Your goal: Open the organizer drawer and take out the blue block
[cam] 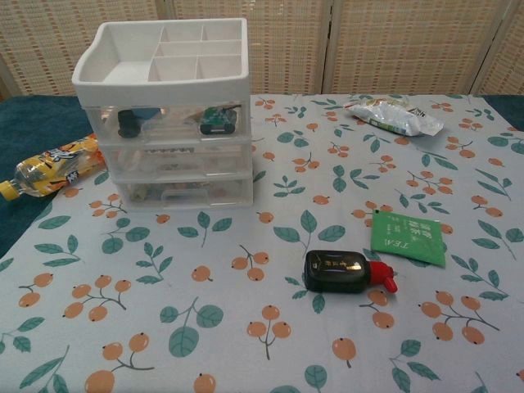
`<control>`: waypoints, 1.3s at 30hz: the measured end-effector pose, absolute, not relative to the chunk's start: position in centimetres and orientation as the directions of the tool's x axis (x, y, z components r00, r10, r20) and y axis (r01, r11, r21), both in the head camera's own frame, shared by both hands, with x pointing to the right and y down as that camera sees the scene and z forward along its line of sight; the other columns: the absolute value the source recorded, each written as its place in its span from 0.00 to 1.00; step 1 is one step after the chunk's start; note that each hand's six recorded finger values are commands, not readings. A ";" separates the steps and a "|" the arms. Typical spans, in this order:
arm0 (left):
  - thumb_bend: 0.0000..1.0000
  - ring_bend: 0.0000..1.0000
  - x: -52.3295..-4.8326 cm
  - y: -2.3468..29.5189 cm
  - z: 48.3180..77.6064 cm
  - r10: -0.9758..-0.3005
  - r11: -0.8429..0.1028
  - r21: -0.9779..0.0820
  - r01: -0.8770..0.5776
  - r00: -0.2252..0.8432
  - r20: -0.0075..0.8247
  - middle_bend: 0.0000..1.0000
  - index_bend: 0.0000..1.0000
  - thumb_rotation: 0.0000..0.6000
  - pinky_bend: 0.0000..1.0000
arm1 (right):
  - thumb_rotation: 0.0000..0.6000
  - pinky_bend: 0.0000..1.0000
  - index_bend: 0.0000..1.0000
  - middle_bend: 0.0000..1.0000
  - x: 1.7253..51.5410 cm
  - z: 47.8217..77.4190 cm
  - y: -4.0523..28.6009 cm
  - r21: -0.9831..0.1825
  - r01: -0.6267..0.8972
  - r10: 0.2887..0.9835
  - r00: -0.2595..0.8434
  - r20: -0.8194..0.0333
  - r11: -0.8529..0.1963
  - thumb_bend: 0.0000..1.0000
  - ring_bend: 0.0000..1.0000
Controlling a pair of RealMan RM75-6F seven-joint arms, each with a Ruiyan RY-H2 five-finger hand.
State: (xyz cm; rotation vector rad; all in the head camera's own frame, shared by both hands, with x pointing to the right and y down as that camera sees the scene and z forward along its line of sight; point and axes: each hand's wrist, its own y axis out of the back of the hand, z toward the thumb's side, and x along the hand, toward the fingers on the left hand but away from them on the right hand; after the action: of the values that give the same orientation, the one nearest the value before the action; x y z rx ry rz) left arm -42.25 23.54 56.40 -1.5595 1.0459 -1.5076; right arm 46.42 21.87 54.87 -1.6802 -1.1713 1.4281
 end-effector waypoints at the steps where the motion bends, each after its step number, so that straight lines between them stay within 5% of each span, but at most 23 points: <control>1: 0.16 0.11 -42.3 23.6 56.3 -0.909 -0.415 -0.907 -0.071 -0.013 0.417 0.14 0.04 1.00 0.31 | 1.00 0.06 0.00 0.13 46.3 54.9 21.8 -0.887 0.225 0.912 0.019 -0.409 -0.403 0.13 0.00; 18: 0.16 0.16 -41.5 22.9 56.3 -0.913 -0.406 -0.899 -0.163 0.021 0.408 0.18 0.11 1.00 0.36 | 1.00 0.06 0.00 0.13 46.5 54.0 21.1 -0.902 0.214 0.925 0.025 -0.378 -0.374 0.13 0.00; 25: 0.17 0.49 -39.2 21.8 56.9 -0.905 -0.426 -0.858 -0.287 0.120 0.409 0.51 0.25 1.00 0.76 | 1.00 0.06 0.00 0.13 46.5 53.3 20.5 -0.913 0.210 0.936 0.028 -0.351 -0.349 0.13 0.00; 28: 0.27 0.61 -38.0 21.8 57.5 -0.886 -0.463 -0.827 -0.318 0.170 0.431 0.63 0.29 1.00 0.89 | 1.00 0.06 0.00 0.13 46.5 53.1 20.4 -0.915 0.209 0.938 0.028 -0.347 -0.345 0.13 0.00; 32: 0.43 0.72 -35.9 22.0 58.5 -0.845 -0.535 -0.760 -0.369 0.247 0.475 0.73 0.29 1.00 0.96 | 1.00 0.06 0.00 0.13 46.4 53.1 20.3 -0.915 0.207 0.937 0.029 -0.349 -0.347 0.13 0.00; 39: 0.47 0.85 -31.7 22.9 59.9 -0.744 -0.668 -0.616 -0.418 0.401 0.535 0.86 0.21 1.00 1.00 | 1.00 0.06 0.00 0.13 46.3 53.2 20.2 -0.914 0.206 0.936 0.030 -0.351 -0.350 0.13 0.00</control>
State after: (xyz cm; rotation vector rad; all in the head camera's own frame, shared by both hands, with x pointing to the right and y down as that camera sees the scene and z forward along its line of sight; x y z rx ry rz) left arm -31.67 22.95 59.91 -2.2790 0.9994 -1.1614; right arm 46.35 20.21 53.23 -1.6327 -1.1777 1.3720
